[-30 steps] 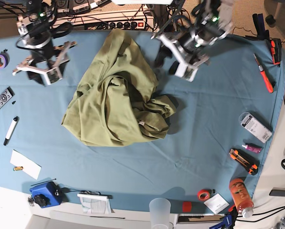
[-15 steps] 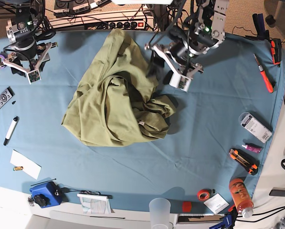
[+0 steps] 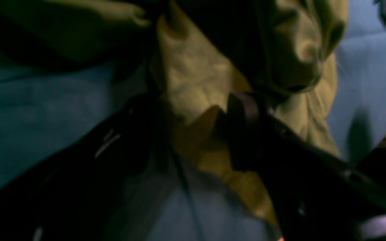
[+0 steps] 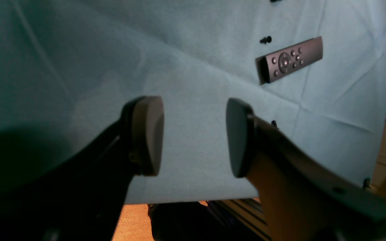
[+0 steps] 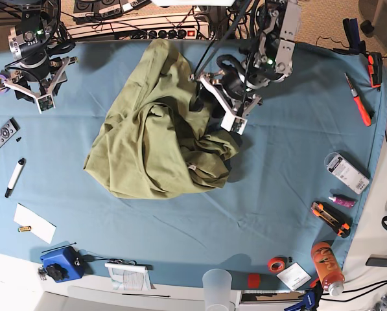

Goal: Layout the t-shirt on the table in an organized manner, then fold the t-shirt properly
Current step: 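Grasp the t-shirt fabric with both grippers, then pull the grasped fabric with the right gripper away from the left gripper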

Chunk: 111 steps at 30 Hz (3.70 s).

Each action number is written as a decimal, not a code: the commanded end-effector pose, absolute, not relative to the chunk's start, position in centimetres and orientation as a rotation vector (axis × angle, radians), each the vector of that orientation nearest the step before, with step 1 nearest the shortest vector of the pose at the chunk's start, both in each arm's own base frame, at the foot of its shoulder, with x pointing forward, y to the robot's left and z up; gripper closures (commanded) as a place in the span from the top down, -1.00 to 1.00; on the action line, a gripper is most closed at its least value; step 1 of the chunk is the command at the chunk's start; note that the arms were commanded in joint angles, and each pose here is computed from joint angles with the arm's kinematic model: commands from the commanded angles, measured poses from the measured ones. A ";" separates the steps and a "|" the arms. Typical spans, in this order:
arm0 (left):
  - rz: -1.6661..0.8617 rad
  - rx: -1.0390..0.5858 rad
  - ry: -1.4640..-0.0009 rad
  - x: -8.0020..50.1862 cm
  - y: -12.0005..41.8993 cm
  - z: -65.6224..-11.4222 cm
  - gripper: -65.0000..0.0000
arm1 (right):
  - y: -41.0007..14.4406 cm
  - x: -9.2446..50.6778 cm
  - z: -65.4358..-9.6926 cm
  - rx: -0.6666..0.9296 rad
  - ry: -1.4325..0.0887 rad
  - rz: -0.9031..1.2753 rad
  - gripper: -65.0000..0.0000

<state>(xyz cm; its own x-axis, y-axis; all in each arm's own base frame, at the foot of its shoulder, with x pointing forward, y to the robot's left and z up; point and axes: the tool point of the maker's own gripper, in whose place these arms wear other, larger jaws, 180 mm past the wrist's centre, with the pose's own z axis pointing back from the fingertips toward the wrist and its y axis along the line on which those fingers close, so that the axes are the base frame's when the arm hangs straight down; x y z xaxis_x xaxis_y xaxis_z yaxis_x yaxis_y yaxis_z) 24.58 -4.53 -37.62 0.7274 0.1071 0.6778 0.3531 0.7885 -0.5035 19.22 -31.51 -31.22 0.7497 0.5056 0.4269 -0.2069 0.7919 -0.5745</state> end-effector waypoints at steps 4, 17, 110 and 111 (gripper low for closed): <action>-0.096 -0.734 -0.736 24.9 -6.6 -37.6 -0.04 | -31.6 20.1 -30.0 -0.552 -0.658 0.430 -0.08; -0.178 -0.511 -0.653 26.3 -3.7 -39.9 -1.00 | -26.2 22.9 -29.5 -0.288 -0.786 0.568 -0.08; -0.210 -0.243 -0.647 26.3 9.8 -42.2 -1.00 | -40.6 24.0 -28.9 -0.383 -0.755 -0.003 -1.00; -0.218 -0.229 -0.639 26.1 10.4 -42.4 -1.00 | -40.7 23.3 -29.3 -0.378 -0.733 -0.002 -1.00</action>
<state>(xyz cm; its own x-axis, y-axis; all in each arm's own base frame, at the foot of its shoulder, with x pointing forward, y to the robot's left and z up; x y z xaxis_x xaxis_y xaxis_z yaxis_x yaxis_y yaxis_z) 27.43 8.23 -40.65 0.7241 -0.0777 0.6853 0.3024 0.9288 -0.2143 22.80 -39.93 -30.76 0.7657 0.1081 0.6340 0.1213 0.9438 -0.3073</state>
